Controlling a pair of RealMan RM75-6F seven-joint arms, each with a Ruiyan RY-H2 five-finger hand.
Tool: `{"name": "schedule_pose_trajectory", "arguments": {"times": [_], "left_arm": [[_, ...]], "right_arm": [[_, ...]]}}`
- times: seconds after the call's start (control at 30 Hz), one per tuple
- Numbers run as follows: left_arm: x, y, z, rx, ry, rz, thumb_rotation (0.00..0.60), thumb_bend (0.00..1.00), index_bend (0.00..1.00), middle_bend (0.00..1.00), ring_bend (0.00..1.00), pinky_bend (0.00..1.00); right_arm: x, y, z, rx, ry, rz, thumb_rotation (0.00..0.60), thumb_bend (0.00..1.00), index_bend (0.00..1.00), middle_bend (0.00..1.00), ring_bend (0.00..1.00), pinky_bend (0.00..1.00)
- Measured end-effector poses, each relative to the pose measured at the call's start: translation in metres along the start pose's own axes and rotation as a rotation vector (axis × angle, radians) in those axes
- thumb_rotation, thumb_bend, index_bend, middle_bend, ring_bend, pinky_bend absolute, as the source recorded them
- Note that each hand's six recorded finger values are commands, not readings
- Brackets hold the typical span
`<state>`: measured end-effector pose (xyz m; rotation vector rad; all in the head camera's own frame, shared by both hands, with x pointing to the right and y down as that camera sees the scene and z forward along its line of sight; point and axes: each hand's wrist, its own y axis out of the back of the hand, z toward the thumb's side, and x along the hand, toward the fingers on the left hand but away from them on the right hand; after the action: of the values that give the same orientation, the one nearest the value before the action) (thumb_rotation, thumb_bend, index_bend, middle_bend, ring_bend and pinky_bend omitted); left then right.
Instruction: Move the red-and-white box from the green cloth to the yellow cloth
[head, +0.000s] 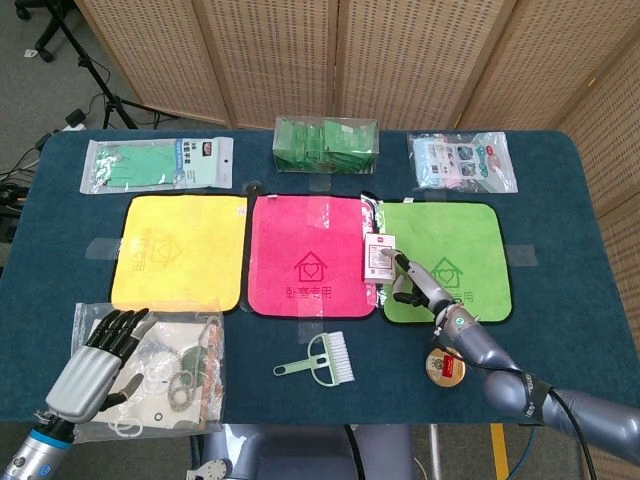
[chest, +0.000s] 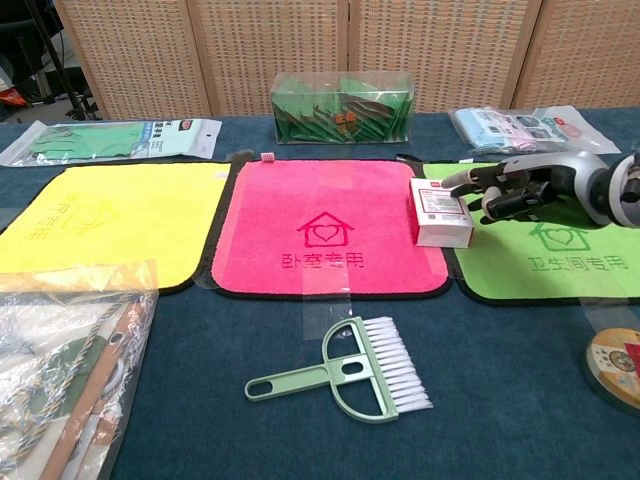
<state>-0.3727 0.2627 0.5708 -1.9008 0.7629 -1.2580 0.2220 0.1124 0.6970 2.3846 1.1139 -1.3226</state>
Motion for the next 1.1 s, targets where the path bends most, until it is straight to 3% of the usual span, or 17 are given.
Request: {"name": "schedule_pose_trajectory", "arguments": {"times": [1.1], "left_arm": [[0.003, 0.002, -0.007, -0.010, 0.018, 0.003, 0.600, 0.35, 0.00, 0.00, 0.00, 0.00]], "right_arm": [[-0.011, -0.105, 0.055, 0.026, 0.049, 0.168, 0.600, 1.00, 0.06, 0.00, 0.00, 0.00]]}}
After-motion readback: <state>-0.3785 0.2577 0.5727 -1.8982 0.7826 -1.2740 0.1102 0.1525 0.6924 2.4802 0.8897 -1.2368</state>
